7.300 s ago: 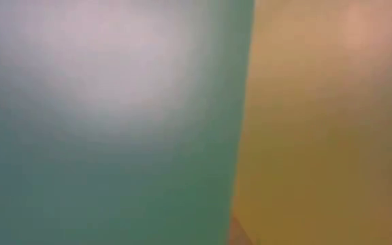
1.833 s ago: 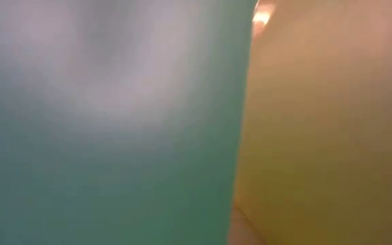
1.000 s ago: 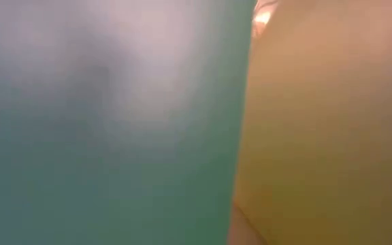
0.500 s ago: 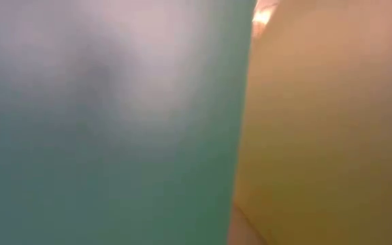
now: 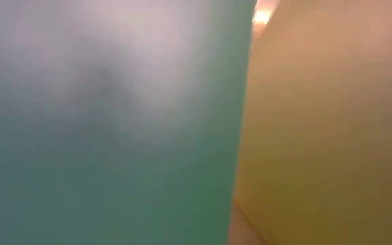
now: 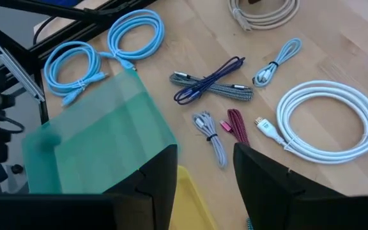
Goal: Pick & Place USB Port
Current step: Put the brown HDMI cable into the yellow bin
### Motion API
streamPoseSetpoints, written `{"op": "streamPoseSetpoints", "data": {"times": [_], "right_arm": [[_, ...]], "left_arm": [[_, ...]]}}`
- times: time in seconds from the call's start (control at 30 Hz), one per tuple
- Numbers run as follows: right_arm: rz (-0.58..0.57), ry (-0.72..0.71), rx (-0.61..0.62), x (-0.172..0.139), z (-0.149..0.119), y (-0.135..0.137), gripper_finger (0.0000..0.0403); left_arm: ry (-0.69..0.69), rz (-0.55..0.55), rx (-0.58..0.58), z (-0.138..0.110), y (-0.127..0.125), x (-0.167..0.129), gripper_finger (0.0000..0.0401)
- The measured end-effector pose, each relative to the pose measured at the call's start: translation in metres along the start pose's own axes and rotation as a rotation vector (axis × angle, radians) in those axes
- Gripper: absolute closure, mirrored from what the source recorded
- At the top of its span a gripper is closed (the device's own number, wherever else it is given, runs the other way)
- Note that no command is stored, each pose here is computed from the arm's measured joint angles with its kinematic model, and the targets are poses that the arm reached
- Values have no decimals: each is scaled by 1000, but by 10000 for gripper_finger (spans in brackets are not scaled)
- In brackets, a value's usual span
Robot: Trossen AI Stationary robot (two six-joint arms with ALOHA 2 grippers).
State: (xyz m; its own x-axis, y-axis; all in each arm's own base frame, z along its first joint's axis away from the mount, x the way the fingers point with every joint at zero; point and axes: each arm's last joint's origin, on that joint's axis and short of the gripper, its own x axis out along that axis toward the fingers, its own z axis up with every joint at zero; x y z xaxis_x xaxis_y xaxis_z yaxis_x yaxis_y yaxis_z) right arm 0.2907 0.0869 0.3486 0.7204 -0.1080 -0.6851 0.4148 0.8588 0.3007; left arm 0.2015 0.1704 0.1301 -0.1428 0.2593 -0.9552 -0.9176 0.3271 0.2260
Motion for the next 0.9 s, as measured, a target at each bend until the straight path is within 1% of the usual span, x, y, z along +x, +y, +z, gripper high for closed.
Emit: {"op": "streamPoseSetpoints", "data": {"times": [0.1,0.17,0.23,0.3,0.33,0.37,0.47,0.57,0.63,0.8,0.9], "right_arm": [[2,2,11,0,0,0,254],[3,1,16,0,0,0,254],[4,0,24,0,0,0,254],[9,-3,24,0,0,1,254],[12,-3,22,0,1,1,254],[12,-3,18,0,1,1,254],[13,-5,12,0,1,1,254],[9,-7,11,0,1,1,254],[7,-6,12,0,1,1,254],[5,-4,13,0,0,1,254],[3,-4,12,0,0,0,254]], "left_arm": [[29,18,7,0,-3,8,192],[46,8,-8,0,-5,11,212],[54,-16,-4,-1,-7,11,262],[54,-32,26,-3,-9,8,340],[53,-43,47,-4,-9,6,364],[50,-50,51,-5,-9,4,370],[51,-80,32,-8,-6,-4,370],[63,-165,22,-13,-2,-19,370],[71,-231,24,-18,1,-34,370],[-36,-294,-10,-31,18,-77,370],[-75,-367,-28,-45,29,-101,370]]}}
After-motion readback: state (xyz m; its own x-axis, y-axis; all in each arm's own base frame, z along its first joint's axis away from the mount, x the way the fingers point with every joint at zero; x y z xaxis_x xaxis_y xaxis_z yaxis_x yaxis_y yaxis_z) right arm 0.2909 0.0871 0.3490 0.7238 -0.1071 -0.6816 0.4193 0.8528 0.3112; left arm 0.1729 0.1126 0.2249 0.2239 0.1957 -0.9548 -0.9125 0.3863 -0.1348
